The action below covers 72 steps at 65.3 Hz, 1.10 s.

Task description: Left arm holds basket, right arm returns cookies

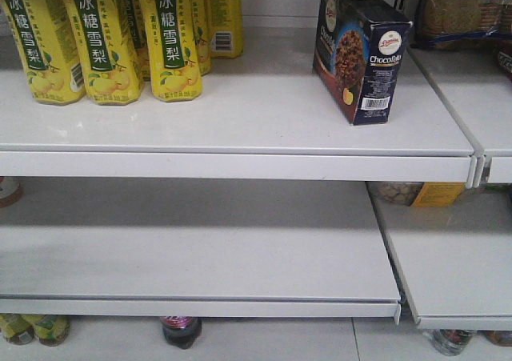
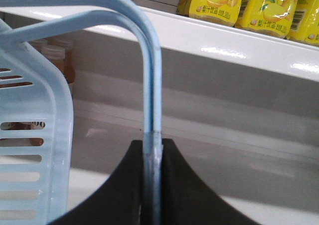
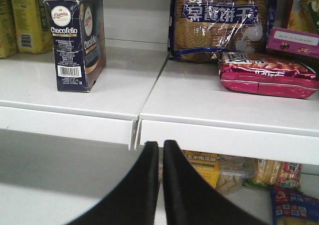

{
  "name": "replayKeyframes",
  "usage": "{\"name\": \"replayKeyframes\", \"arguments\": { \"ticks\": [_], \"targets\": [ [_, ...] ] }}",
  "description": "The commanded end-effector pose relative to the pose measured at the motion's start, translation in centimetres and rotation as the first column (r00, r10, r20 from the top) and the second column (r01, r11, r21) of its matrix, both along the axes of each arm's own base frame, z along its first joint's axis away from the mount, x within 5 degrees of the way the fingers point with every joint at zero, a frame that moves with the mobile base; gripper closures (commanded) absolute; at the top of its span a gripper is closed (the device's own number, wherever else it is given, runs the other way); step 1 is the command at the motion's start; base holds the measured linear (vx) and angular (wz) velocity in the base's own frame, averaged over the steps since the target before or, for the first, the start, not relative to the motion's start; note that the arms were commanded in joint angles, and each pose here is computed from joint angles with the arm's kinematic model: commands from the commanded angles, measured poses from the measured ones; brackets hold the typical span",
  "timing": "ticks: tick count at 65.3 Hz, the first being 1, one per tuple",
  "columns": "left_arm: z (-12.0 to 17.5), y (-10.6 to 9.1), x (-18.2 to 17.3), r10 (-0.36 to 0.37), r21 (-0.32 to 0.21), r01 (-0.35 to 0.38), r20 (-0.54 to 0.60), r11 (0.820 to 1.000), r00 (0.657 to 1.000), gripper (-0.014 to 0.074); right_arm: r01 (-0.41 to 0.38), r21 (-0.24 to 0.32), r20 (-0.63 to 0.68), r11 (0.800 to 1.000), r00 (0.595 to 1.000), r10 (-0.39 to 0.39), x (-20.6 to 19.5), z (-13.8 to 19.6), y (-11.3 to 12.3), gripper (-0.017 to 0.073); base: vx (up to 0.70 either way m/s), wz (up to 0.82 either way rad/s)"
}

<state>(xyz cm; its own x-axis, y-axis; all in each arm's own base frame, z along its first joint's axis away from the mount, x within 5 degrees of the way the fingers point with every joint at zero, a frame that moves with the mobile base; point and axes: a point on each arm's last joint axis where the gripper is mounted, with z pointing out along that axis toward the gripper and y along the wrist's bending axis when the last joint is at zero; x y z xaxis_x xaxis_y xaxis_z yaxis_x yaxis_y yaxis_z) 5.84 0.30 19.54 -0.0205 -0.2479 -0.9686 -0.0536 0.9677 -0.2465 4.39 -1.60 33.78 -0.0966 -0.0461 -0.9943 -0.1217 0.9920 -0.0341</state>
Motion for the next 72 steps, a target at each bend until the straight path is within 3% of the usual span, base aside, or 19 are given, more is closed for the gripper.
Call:
{"name": "replayKeyframes", "arguments": {
  "ticks": [1,14,72],
  "targets": [
    [1.44,-0.02,-0.45,-0.001,0.054,-0.005,0.102,0.999,0.995,0.0596,-0.012,-0.021,0.069,1.000,0.998,0.014,0.03,1.13,0.15,0.0570,0.00,0.00],
    [0.83,-0.03,-0.40,-0.008,0.092,0.004,0.036,0.996,0.999,0.0596,-0.012,-0.022,0.069,1.000,0.998,0.014,0.03,1.13,0.15,0.0570,0.00,0.00],
    [0.77,-0.01,-0.39,-0.006,0.084,0.004,0.026,0.996,1.000,0.0596,-0.012,-0.022,0.069,1.000,0.998,0.014,0.03,1.13,0.15,0.0570,0.00,0.00]
  ]
}}
